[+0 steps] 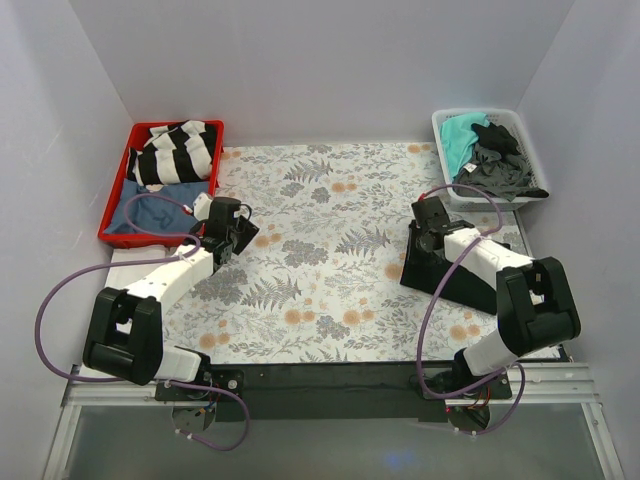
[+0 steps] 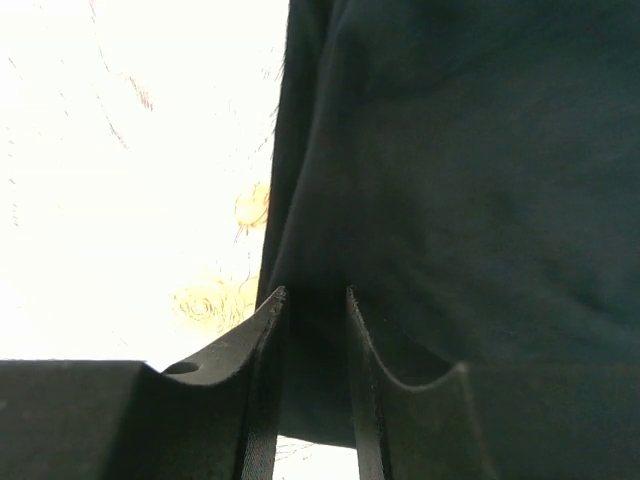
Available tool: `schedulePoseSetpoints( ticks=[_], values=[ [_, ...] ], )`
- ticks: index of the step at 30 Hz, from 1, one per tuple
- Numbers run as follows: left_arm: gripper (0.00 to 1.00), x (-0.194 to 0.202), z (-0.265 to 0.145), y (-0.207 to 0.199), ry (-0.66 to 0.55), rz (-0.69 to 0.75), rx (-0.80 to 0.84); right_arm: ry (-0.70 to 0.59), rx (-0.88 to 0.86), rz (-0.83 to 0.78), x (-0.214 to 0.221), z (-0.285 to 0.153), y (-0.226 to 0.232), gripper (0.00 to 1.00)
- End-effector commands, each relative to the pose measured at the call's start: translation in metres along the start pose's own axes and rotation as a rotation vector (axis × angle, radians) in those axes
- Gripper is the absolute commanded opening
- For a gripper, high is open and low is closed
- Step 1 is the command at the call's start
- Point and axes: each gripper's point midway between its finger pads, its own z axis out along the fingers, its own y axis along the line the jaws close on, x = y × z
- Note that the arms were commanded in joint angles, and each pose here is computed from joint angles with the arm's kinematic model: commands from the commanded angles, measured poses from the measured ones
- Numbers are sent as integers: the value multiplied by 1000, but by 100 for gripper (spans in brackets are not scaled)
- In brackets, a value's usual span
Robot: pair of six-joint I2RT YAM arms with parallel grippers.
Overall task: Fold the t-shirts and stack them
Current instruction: Put the neatly folded tshirt into the corner of the board with the right arm
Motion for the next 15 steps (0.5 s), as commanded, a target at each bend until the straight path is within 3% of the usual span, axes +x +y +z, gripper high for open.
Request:
schedulePoseSetpoints(
  ticks=[1,7,15],
  values=[
    [38,-4,-3,2,-25,11,-4,76,-8,4,26,11,3,34],
    [38,-3,-1,4,-29,5,-10,237,197,-56,70,6,-43,34],
    [38,-4,-5,5,-31,5,-4,355,449,-98,76,-13,-102,36]
  ],
)
